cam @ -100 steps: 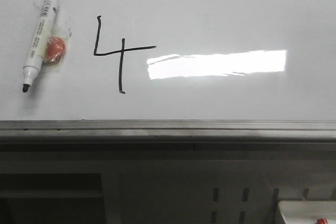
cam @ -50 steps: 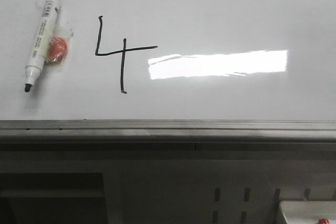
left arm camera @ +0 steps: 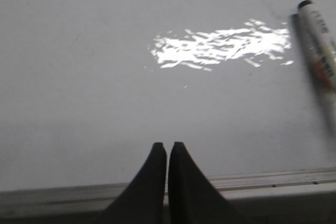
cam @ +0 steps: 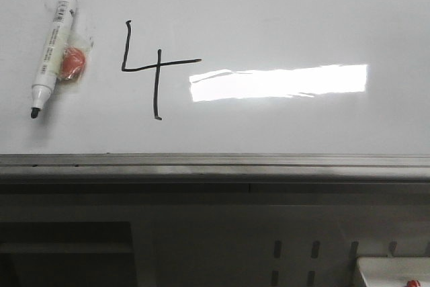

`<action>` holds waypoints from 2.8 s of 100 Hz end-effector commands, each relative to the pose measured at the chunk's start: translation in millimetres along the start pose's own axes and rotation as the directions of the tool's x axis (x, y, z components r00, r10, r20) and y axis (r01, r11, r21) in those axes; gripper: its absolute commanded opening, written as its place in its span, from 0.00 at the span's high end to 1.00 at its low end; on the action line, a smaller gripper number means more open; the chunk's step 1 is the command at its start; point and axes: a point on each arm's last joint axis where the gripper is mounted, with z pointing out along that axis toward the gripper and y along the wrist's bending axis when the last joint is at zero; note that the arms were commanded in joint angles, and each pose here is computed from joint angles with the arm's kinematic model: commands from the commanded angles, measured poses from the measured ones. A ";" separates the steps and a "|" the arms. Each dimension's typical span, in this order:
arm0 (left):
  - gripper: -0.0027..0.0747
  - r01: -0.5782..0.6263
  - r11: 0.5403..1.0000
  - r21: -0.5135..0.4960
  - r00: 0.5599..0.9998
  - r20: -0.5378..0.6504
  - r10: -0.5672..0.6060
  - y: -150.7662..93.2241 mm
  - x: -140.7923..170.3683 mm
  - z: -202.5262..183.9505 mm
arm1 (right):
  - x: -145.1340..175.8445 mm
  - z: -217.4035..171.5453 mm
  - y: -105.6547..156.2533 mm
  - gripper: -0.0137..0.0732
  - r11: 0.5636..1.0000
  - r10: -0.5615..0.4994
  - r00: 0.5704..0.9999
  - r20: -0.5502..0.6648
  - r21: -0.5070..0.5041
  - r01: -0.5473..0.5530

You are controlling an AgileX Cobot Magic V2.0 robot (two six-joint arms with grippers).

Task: Write number 4 on whiteboard

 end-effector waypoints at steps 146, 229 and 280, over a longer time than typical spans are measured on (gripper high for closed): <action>0.99 0.030 0.998 -0.047 0.995 -0.094 -0.034 2.5 22.5 1.5 | -3.4 2.0 -6.0 0.92 0.994 -0.087 0.994 0.065 0.076 0.082; 0.99 0.030 0.998 -0.048 0.995 -0.096 -0.034 2.5 22.6 1.6 | 110.1 -28.6 -31.4 0.92 0.635 0.167 0.979 -0.115 0.772 -0.018; 0.99 0.030 0.998 -0.048 0.995 -0.096 -0.034 2.5 22.6 1.6 | 121.3 -29.9 -28.3 0.92 0.637 0.274 0.944 -0.187 0.770 -0.032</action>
